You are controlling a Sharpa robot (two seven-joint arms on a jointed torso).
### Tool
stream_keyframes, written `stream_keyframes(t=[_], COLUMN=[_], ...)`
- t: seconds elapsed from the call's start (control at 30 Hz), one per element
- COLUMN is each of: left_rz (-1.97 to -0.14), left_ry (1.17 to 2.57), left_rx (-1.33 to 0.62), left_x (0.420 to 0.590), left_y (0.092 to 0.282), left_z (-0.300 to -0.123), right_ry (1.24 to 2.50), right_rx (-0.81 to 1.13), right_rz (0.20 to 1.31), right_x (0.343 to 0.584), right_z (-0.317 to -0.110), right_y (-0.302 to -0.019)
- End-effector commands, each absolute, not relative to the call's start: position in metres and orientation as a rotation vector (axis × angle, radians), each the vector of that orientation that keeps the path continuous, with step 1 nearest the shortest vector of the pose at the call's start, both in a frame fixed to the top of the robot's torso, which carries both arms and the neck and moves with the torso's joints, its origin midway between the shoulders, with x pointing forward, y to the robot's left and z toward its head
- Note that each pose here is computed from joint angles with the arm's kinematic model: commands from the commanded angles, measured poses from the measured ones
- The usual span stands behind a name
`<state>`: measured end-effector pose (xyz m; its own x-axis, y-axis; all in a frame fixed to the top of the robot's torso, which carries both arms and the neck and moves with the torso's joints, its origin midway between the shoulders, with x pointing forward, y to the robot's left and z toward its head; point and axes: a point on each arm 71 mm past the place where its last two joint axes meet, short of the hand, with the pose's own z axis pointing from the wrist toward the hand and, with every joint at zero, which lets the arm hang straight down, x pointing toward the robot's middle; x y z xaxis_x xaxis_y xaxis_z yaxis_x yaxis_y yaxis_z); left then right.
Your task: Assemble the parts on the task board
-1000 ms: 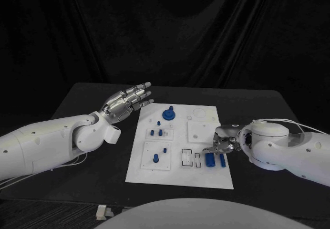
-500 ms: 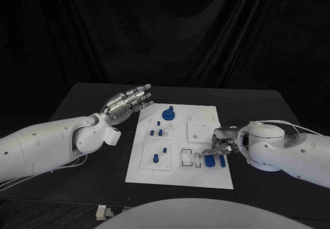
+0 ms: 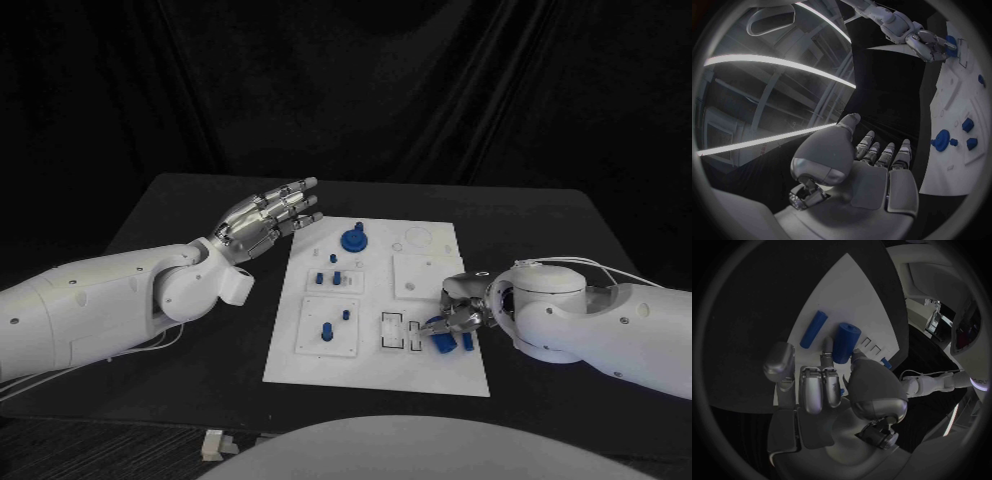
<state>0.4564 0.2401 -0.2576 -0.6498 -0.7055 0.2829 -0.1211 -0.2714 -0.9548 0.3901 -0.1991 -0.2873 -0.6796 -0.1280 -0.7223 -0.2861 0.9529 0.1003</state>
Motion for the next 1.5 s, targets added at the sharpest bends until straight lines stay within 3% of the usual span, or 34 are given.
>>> stream_keyframes(t=[0.03,0.63,0.97,1.33,1.5], left_rz=[-2.0,-2.001,-1.998,-1.997,-1.999], left_ry=[1.573,1.584,1.589,1.595,1.597], left_rx=[-1.019,-1.024,-1.026,-1.025,-1.025], left_x=[0.456,0.454,0.454,0.455,0.455], left_y=[0.239,0.239,0.239,0.237,0.235], left_z=[-0.257,-0.258,-0.258,-0.259,-0.259], right_ry=[2.369,2.414,2.453,2.498,2.52], right_rx=[-0.321,-0.211,0.042,0.375,0.428], right_rz=[0.216,0.304,0.416,0.552,0.579], right_x=[0.387,0.386,0.381,0.382,0.383], right_z=[-0.292,-0.294,-0.292,-0.274,-0.273], right_y=[-0.201,-0.197,-0.204,-0.203,-0.197])
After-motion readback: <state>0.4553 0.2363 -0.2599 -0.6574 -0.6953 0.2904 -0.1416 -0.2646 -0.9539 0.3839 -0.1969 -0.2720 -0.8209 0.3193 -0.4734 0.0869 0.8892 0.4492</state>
